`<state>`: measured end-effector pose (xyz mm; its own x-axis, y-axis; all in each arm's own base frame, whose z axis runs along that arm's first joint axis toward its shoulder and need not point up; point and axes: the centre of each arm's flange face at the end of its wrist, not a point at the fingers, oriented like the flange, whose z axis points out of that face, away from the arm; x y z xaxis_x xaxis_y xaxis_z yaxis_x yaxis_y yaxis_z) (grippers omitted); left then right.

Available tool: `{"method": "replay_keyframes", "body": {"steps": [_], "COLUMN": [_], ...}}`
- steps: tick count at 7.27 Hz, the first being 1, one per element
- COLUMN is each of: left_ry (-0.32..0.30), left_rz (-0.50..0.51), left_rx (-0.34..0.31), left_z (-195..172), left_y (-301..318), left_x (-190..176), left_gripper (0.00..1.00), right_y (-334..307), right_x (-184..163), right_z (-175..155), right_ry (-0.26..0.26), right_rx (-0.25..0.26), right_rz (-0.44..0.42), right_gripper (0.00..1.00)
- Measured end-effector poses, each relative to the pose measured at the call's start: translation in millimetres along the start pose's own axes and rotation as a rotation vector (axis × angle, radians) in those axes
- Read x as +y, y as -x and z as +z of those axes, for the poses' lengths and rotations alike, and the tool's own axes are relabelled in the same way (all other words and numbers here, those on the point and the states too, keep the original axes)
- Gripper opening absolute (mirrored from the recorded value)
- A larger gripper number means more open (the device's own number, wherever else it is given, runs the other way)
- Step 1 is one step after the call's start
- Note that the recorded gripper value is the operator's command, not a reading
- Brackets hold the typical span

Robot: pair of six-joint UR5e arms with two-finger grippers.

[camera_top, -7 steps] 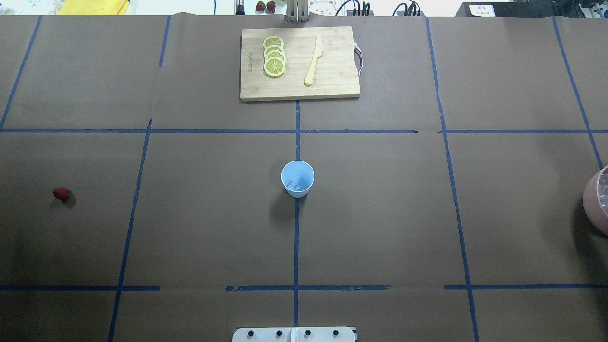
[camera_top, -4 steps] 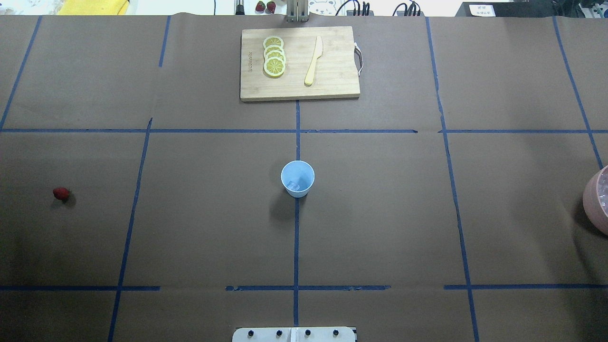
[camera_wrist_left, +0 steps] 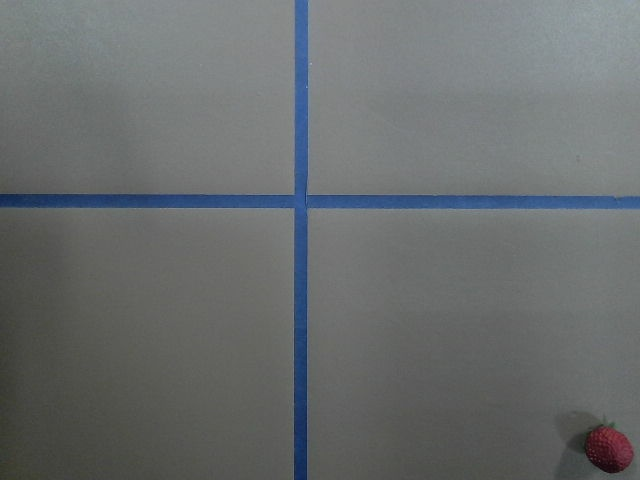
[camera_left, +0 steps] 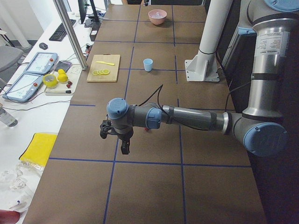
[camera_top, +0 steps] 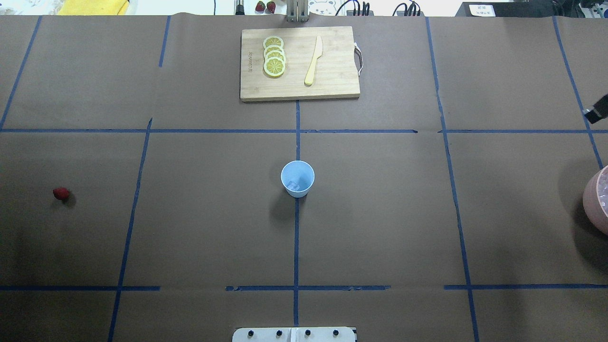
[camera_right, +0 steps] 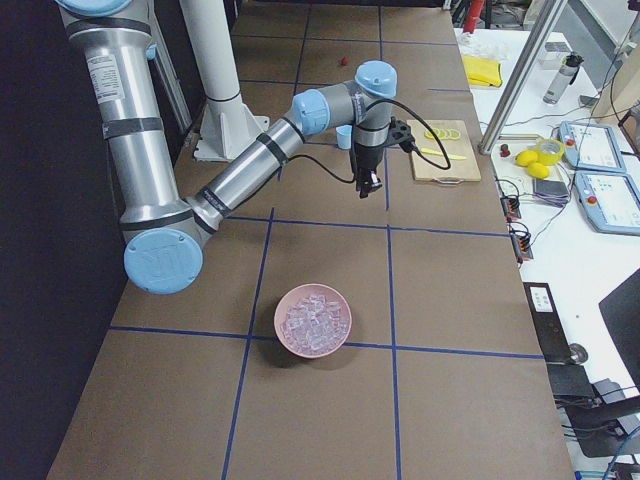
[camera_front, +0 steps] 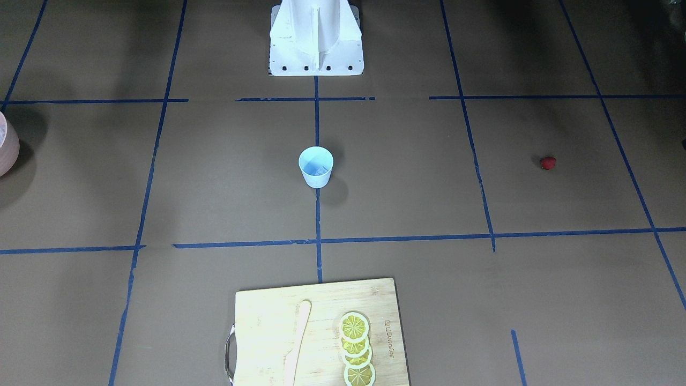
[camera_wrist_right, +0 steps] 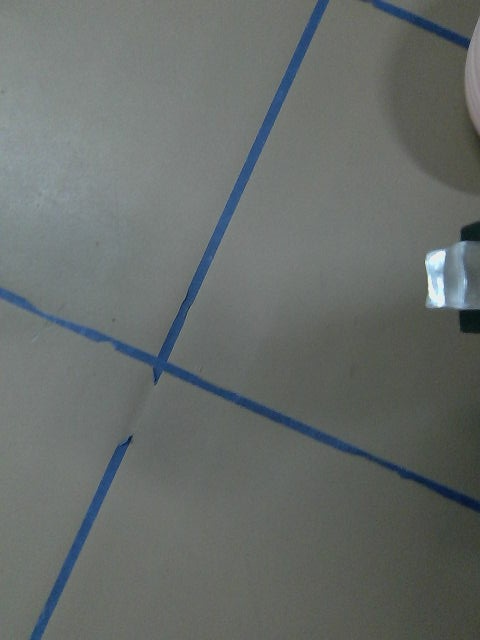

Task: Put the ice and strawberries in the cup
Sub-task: 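Carry the second ice cube with the right gripper to the cup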

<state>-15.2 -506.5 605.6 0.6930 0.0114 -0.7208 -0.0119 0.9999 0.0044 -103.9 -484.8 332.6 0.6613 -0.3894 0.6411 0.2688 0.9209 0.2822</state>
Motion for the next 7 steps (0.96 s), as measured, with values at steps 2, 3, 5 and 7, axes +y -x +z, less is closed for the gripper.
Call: {"method": "replay_keyframes", "body": {"steps": [2,3,5,7], "left_ry": [-0.018,-0.029,-0.021,0.000], "left_rz": [0.031,0.049,0.088,0.106], "left_rx": [0.001,0.003,0.001,-0.002], "left_z": [0.0,0.2,8.1,20.2], "left_y": [-3.9,-7.4,-25.1,-36.6], "left_x": [-1.7,-3.2,-10.3,-10.9], "left_gripper": [1.00,1.00,1.00,1.00], "right_y": [89.1,135.7,215.8,291.2], "right_x": [-33.9,-44.7,-55.5,-61.3], "right_z": [9.5,13.8,22.0,43.1], "right_ry": [0.006,0.008,0.010,0.009], "right_rx": [-0.045,-0.065,-0.088,-0.084], "right_rz": [0.045,0.080,0.132,0.159], "right_gripper": [0.00,0.00,0.00,0.00]}}
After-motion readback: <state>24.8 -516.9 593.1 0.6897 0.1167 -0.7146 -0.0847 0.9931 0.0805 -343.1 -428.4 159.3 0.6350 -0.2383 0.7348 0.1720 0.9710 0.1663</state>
